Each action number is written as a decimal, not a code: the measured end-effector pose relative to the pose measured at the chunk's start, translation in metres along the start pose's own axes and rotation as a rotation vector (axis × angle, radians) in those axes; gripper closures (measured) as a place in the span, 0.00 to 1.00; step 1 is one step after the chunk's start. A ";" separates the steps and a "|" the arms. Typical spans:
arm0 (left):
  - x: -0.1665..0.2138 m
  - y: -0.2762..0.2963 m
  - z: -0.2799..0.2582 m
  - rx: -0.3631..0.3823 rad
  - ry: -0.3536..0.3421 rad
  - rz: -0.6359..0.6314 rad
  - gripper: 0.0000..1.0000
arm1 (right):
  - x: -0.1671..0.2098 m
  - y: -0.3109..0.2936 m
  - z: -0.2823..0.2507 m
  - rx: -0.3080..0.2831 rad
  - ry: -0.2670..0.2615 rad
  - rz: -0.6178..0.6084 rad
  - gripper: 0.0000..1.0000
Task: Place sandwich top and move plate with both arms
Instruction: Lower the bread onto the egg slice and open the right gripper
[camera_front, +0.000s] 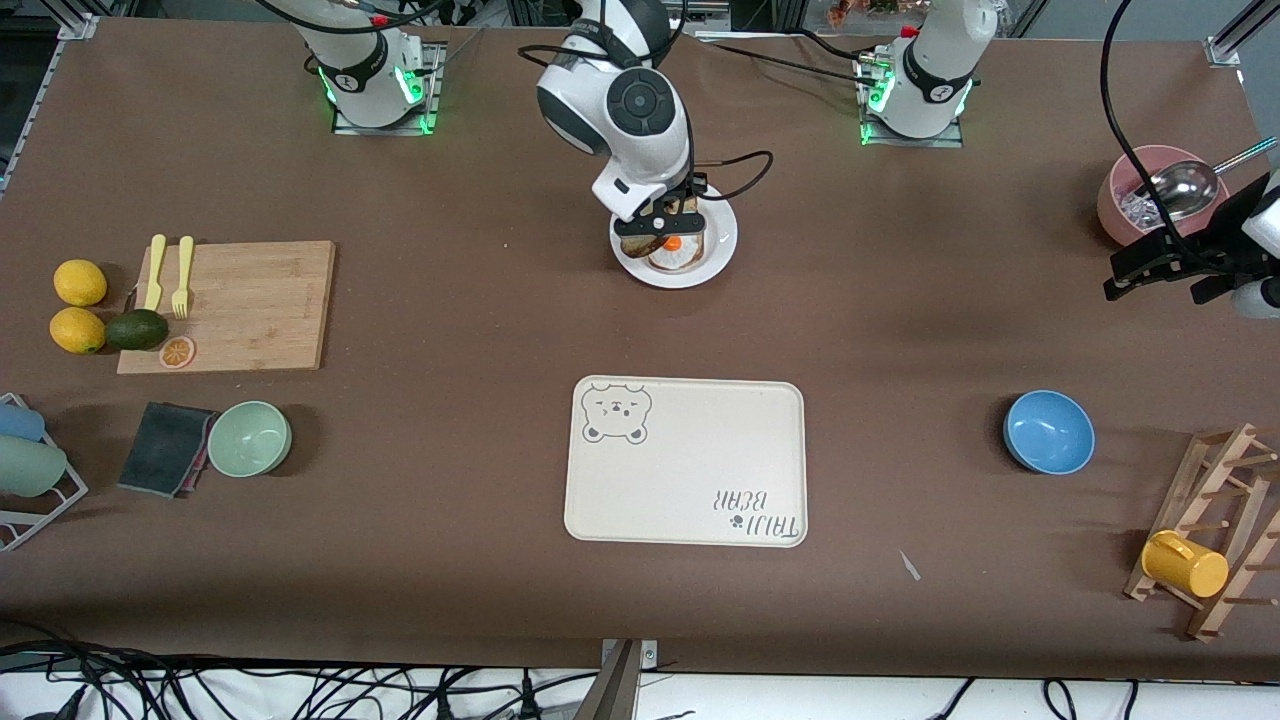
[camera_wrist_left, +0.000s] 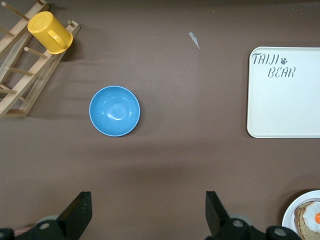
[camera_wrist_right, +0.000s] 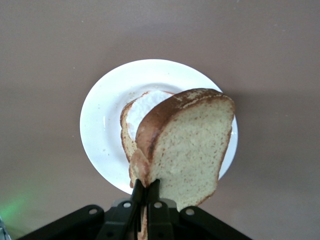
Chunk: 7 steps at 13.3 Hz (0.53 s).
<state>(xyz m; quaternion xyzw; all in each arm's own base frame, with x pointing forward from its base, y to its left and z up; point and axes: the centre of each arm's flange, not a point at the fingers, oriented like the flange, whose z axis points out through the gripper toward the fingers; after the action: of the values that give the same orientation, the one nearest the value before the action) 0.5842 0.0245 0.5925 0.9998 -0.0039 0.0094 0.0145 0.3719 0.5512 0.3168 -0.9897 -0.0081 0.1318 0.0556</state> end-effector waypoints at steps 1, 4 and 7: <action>0.000 0.000 0.001 0.000 -0.001 0.000 0.00 | 0.001 -0.001 0.004 0.003 -0.004 0.000 0.94; 0.001 -0.001 0.002 0.000 -0.003 -0.002 0.00 | 0.000 -0.003 0.005 0.008 -0.006 -0.006 0.94; 0.003 -0.003 0.009 -0.001 -0.015 -0.004 0.00 | -0.006 -0.008 0.006 0.008 -0.009 -0.017 0.94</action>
<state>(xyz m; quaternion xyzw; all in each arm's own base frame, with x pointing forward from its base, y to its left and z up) 0.5875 0.0270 0.5838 0.9999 -0.0018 0.0019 0.0148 0.3645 0.5593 0.3139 -0.9887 -0.0164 0.1358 0.0609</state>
